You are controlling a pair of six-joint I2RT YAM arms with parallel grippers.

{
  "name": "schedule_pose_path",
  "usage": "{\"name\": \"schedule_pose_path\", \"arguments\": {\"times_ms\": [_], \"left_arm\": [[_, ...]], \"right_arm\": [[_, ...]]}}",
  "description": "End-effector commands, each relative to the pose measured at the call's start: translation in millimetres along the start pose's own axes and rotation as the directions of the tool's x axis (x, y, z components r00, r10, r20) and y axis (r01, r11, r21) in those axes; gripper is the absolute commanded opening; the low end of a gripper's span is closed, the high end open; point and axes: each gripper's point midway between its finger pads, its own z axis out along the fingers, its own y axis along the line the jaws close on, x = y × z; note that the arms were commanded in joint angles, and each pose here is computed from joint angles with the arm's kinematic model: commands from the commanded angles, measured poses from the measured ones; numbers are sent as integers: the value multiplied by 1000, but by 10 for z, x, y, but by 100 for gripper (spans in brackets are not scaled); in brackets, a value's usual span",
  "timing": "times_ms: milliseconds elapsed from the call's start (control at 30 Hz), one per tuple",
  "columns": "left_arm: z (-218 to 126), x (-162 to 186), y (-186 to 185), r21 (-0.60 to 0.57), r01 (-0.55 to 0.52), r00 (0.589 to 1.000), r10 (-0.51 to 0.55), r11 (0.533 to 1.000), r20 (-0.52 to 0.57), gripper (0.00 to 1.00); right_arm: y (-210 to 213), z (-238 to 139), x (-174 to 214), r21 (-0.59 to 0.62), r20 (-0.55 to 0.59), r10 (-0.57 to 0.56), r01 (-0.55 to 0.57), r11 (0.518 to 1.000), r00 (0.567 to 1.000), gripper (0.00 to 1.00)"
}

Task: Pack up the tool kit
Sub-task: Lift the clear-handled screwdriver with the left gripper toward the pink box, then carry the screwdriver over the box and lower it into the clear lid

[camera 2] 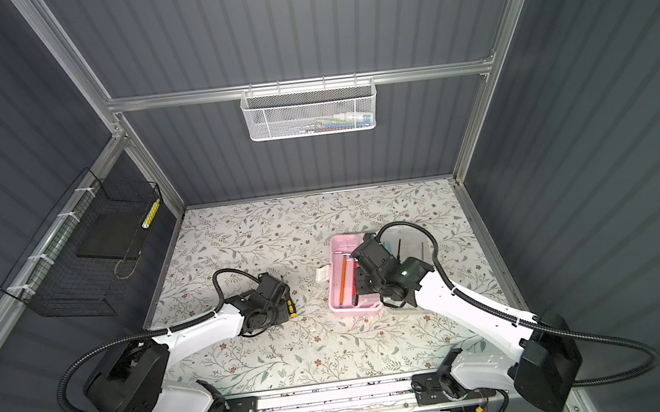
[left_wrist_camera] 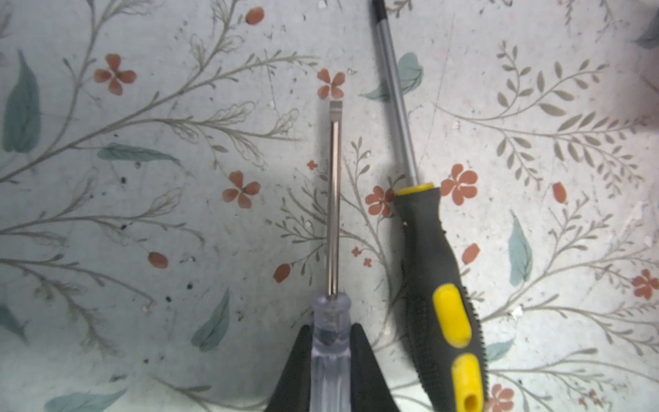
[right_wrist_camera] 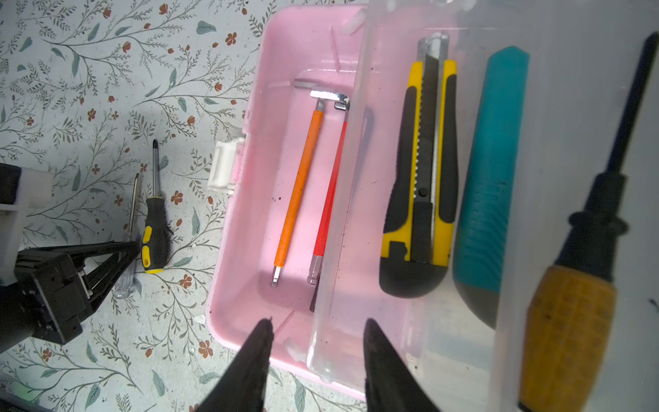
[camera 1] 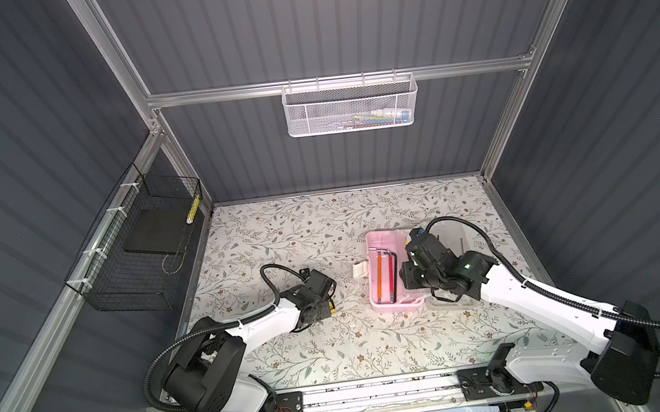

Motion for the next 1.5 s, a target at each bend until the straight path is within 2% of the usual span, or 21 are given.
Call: {"name": "schedule_pose_path", "arguments": {"times_ms": [0,200,400,633,1133,1300,1467], "left_arm": [[-212,-184,-44,10,-6,998,6,1000,56,0],[-424,-293,-58,34,7,995,-11,999,96,0],[-841,-530,-259,191,50,980,-85,980,180,0],[-1139,-816,-487,270,40,965,-107,962,238,0],[-1390,-824,-1092,326,-79,956,-22,942,294,0],[-1554,-810,-1448,404,-128,950,-6,906,313,0],[-1574,-796,-1744,428,-177,945,31,886,325,0]], "right_arm": [[16,-39,-16,-16,15,10,-10,1000,1000,44],[33,-86,-43,-36,31,23,-22,999,999,44],[-3,-326,-179,-57,112,53,-47,997,992,44],[22,-458,-208,-115,139,86,-70,991,987,45],[-49,-654,-505,-86,204,80,-64,994,976,45],[-232,-852,-633,-77,255,130,-114,990,958,45],[-303,-963,-591,-89,272,146,-126,988,951,45]]}}
